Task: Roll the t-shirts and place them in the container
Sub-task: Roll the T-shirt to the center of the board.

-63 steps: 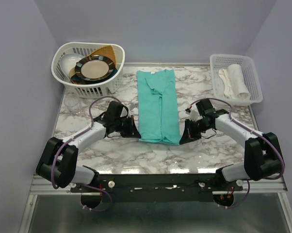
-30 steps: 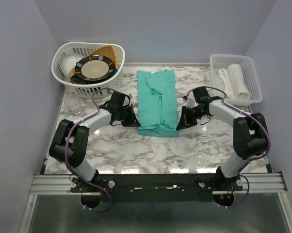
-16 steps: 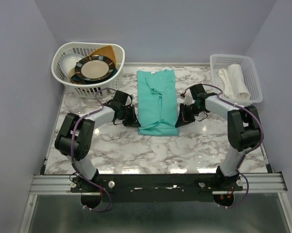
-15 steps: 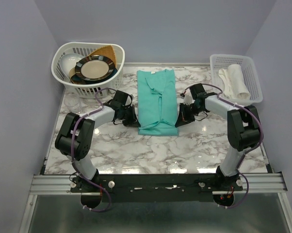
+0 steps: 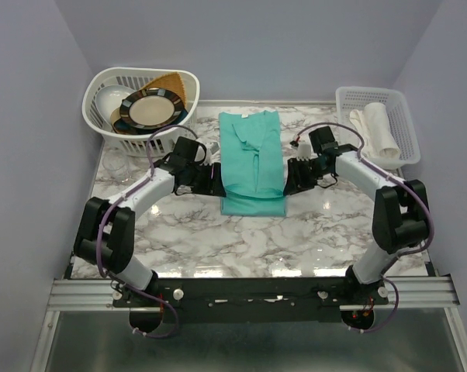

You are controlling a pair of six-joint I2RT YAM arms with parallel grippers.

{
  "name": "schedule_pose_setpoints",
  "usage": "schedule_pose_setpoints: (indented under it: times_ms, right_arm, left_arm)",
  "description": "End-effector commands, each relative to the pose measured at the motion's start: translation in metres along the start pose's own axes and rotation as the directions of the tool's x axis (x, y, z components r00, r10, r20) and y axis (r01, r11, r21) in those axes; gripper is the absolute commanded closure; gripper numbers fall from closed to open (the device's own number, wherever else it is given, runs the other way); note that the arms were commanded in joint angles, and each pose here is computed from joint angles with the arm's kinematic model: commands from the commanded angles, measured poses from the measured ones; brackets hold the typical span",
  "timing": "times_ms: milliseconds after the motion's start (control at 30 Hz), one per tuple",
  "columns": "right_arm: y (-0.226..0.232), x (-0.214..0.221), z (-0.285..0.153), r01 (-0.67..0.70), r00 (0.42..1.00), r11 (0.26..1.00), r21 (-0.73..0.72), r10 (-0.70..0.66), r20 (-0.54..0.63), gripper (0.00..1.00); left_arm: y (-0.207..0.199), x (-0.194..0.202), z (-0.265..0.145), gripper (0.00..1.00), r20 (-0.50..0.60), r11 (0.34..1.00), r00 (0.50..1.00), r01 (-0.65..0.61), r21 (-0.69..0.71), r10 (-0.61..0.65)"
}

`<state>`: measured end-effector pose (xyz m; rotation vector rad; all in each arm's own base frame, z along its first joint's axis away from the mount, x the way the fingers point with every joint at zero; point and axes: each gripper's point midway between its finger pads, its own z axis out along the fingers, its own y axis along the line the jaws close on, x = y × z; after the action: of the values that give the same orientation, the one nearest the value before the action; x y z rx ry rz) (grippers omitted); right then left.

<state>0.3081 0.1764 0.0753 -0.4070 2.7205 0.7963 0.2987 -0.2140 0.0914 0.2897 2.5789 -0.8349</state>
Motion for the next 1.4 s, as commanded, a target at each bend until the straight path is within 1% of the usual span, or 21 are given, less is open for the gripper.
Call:
schedule_pose_setpoints:
  times_ms: [0,33,100,133,167,233,333,400,467,667,700,767,900,1033,1133,1167,1233,1267,1300,1333,1367]
  right_arm:
    - [0.015,-0.011,-0.027,0.276,0.959,0.961,-0.026,-0.274,0.069,0.59]
    - [0.017,-0.009,-0.025,0.305,0.951,0.952,-0.04,-0.302,0.065,0.6]
    - [0.021,-0.004,-0.017,0.371,0.928,0.926,-0.064,-0.37,0.031,0.65]
    - [0.02,0.0,-0.011,0.375,0.927,0.924,-0.077,-0.375,0.007,0.67]
    - [0.021,0.0,-0.009,0.396,0.918,0.914,-0.088,-0.397,0.008,0.69]
    - [0.025,0.003,-0.002,0.417,0.908,0.902,-0.112,-0.42,-0.005,0.76]
    - [0.03,0.006,0.008,0.42,0.902,0.895,-0.148,-0.43,-0.034,0.81]
    - [0.025,0.005,0.017,0.386,0.917,0.912,-0.141,-0.395,-0.05,0.83]
    - [0.019,-0.001,0.028,0.368,0.925,0.921,-0.126,-0.377,-0.055,0.85]
    - [0.013,-0.051,0.042,0.383,0.923,0.921,-0.066,-0.384,0.001,0.84]
    - [0.007,-0.054,0.051,0.372,0.927,0.926,-0.056,-0.374,-0.016,0.81]
    - [0.006,-0.077,0.05,0.389,0.921,0.921,-0.021,-0.389,0.02,0.77]
    - [0.001,-0.095,0.051,0.404,0.913,0.914,0.022,-0.405,0.042,0.66]
    - [0.009,-0.096,0.029,0.447,0.892,0.894,0.045,-0.449,0.059,0.61]
    - [0.021,-0.087,0.004,0.54,0.831,0.84,0.06,-0.543,0.122,0.55]
    - [0.026,-0.084,-0.004,0.572,0.804,0.818,0.069,-0.575,0.15,0.54]
    - [0.037,-0.068,-0.022,0.677,0.707,0.732,0.078,-0.676,0.208,0.47]
    - [0.04,-0.063,-0.026,0.713,0.666,0.695,0.089,-0.712,0.222,0.45]
    - [0.042,-0.044,-0.03,0.782,0.585,0.615,0.107,-0.781,0.217,0.42]
    - [0.044,-0.044,-0.033,0.816,0.522,0.56,0.141,-0.82,0.232,0.41]
    - [0.043,-0.037,-0.031,0.841,0.48,0.518,0.155,-0.847,0.226,0.41]
  left_arm:
    - [-0.034,0.016,-0.025,0.44,0.045,0.866,0.897,-0.437,0.245,0.44]
    - [-0.034,0.018,-0.023,0.54,0.051,0.854,0.889,-0.452,0.258,0.456]
    - [-0.036,0.024,-0.014,0.69,0.019,0.859,0.904,-0.413,0.302,0.428]
    - [-0.038,0.02,-0.01,0.82,0.012,0.863,0.911,-0.395,0.316,0.413]
    - [-0.035,0.026,0.001,0.87,-0.032,0.876,0.924,-0.349,0.333,0.381]
    - [-0.041,0.025,0.008,0.92,-0.053,0.883,0.939,-0.298,0.363,0.339]
    - [-0.043,0.022,0.021,0.93,-0.053,0.888,0.948,-0.274,0.368,0.314]
    - [-0.039,0.018,0.032,0.91,-0.056,0.898,0.952,-0.264,0.353,0.301]
    - [-0.03,0.01,0.044,0.86,-0.053,0.919,0.958,-0.253,0.303,0.282]
    - [-0.011,-0.02,0.062,0.73,-0.024,0.951,0.969,-0.238,0.195,0.247]
    - [-0.008,-0.023,0.064,0.71,-0.024,0.957,0.971,-0.229,0.176,0.237]
    - [0.001,-0.032,0.069,0.63,-0.024,0.966,0.972,-0.228,0.122,0.233]
    - [0.018,-0.051,0.069,0.49,-0.002,0.962,0.962,-0.272,0.009,0.272]
    - [0.002,-0.061,0.047,0.43,0.032,0.931,0.932,-0.363,0.04,0.361]
    - [-0.011,-0.058,0.017,0.38,0.102,0.869,0.868,-0.493,0.046,0.487]
    - [-0.016,-0.051,0.003,0.35,0.144,0.817,0.813,-0.575,0.042,0.565]
    - [-0.027,-0.037,-0.007,0.32,0.176,0.729,0.726,-0.682,0.062,0.665]
    - [-0.031,-0.023,-0.016,0.29,0.195,0.667,0.663,-0.743,0.058,0.722]
    - [-0.032,-0.018,-0.018,0.28,0.21,0.566,0.56,-0.823,0.036,0.801]
    - [-0.035,-0.011,-0.019,0.26,0.22,0.488,0.481,-0.872,0.023,0.849]
    - [-0.04,0.008,-0.017,0.25,0.234,0.404,0.397,-0.914,0.02,0.887]
